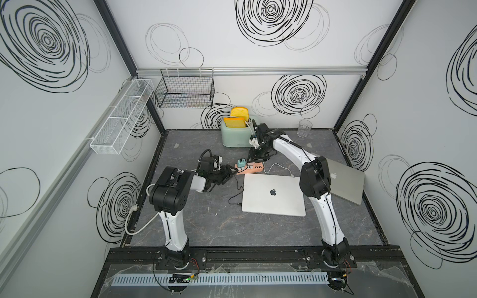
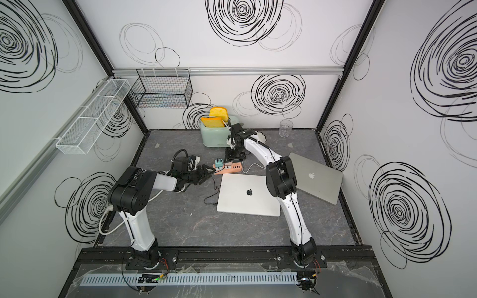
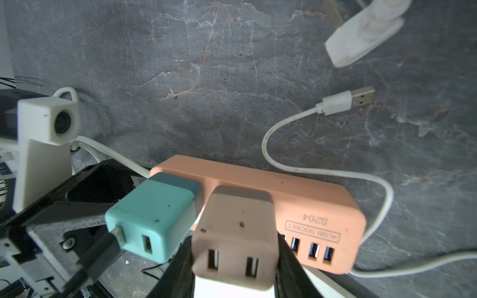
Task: Unplug the laptop charger
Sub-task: Remove the plug from the socket.
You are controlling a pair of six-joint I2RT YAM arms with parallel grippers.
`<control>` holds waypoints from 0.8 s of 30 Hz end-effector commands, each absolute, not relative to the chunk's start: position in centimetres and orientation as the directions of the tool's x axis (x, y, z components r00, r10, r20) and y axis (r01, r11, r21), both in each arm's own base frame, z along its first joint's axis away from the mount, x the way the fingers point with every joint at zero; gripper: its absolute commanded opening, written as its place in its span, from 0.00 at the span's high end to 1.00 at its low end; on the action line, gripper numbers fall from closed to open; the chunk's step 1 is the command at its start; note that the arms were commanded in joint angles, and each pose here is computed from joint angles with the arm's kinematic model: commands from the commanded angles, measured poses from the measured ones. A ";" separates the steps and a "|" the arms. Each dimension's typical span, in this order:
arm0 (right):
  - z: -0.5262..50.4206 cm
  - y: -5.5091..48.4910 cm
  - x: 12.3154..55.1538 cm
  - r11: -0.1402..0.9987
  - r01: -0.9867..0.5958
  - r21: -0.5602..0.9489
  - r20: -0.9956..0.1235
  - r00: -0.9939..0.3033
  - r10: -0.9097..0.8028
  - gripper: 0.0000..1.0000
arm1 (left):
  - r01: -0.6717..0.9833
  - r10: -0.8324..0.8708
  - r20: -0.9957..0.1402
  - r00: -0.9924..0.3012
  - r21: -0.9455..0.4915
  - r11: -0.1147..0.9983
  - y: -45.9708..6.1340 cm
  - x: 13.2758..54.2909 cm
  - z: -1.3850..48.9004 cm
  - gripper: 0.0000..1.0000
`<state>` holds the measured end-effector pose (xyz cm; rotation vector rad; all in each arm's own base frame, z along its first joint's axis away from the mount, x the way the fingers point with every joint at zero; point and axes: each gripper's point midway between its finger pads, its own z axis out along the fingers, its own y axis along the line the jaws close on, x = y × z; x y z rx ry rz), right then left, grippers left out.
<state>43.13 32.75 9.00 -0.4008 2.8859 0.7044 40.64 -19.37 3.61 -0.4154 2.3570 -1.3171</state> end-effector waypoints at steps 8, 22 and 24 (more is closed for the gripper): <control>10.0 35.7 39.6 0.762 -0.282 0.583 -0.108 -0.956 -0.271 0.91 | -0.132 -0.466 -0.121 -0.876 -0.870 0.475 -20.4 39.6 1.8 0.41; 9.3 35.7 39.2 0.764 -0.278 0.583 -0.083 -0.955 -0.284 0.91 | -0.108 -0.485 -0.137 -0.864 -0.890 0.444 -20.7 40.4 3.0 0.62; 9.2 35.7 39.2 0.763 -0.278 0.583 -0.081 -0.955 -0.285 0.91 | -0.110 -0.486 -0.135 -0.864 -0.889 0.444 -20.6 40.4 2.9 0.66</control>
